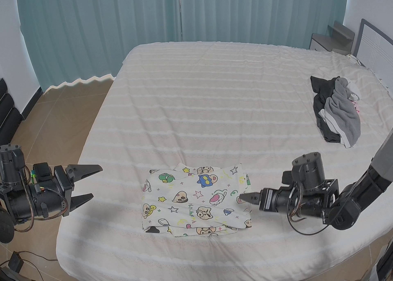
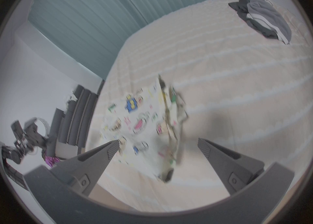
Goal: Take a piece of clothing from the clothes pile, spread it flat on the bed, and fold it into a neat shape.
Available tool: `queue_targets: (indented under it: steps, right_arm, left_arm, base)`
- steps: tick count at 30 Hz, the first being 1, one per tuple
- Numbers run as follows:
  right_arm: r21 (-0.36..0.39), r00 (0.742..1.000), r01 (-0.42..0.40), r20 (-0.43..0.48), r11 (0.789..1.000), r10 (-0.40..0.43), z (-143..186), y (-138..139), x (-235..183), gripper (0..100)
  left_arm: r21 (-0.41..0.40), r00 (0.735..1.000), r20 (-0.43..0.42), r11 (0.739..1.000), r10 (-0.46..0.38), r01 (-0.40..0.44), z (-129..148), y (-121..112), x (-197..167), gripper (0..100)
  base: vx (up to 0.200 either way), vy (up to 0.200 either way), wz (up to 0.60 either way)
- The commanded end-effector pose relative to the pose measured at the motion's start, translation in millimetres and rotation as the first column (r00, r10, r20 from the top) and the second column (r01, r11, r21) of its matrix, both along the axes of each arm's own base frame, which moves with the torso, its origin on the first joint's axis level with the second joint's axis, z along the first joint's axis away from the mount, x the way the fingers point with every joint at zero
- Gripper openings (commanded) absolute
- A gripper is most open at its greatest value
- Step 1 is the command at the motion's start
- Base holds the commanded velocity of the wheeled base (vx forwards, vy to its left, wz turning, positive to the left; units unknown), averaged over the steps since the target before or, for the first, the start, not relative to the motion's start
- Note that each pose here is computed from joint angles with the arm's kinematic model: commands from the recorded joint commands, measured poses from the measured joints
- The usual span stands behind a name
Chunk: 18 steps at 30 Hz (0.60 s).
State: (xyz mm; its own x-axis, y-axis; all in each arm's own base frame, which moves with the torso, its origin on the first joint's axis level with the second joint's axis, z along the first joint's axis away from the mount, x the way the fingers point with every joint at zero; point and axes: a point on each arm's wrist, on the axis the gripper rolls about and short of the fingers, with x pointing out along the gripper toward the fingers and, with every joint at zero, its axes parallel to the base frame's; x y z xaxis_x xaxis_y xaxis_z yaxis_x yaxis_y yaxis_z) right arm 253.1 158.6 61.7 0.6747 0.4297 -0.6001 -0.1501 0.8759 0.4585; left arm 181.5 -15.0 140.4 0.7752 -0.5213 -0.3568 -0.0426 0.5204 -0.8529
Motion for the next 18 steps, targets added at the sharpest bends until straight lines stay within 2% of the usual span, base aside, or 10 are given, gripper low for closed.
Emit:
queue_targets:
  steps: [1, 2, 5, 18]
  right_arm:
    - [0.075, 0.995, 0.026, 0.091, 0.997, -0.033, 28.6, -3.4, 24.3, 100]
    - [0.07, 0.996, 0.035, 0.082, 0.997, -0.041, 26.2, 5.2, 44.1, 100]
    - [0.06, 0.997, 0.041, 0.063, 0.997, -0.045, 23.3, 14.5, 63.4, 100]
    - [-0.011, 0.999, 0.048, -0.014, 0.999, -0.048, -18.4, 44.6, 130.1, 100]
  left_arm:
    - [-0.001, 1.0, -0.002, 1.0, -0.002, 0.002, -0.4, 0.0, 0.2, 100]
    - [-0.003, 1.0, -0.003, 1.0, -0.003, 0.003, -0.3, -0.1, 0.2, 100]
    - [-0.003, 1.0, -0.003, 1.0, -0.004, 0.004, -0.3, -0.3, 0.1, 100]
    - [-0.004, 1.0, -0.004, 1.0, -0.009, 0.009, -0.7, -0.9, -0.2, 100]
  base:
    - [0.0, 0.0, 0.0]
    - [0.0, 0.0, 0.0]
    - [0.0, 0.0, 0.0]
    - [0.0, 0.0, 0.0]
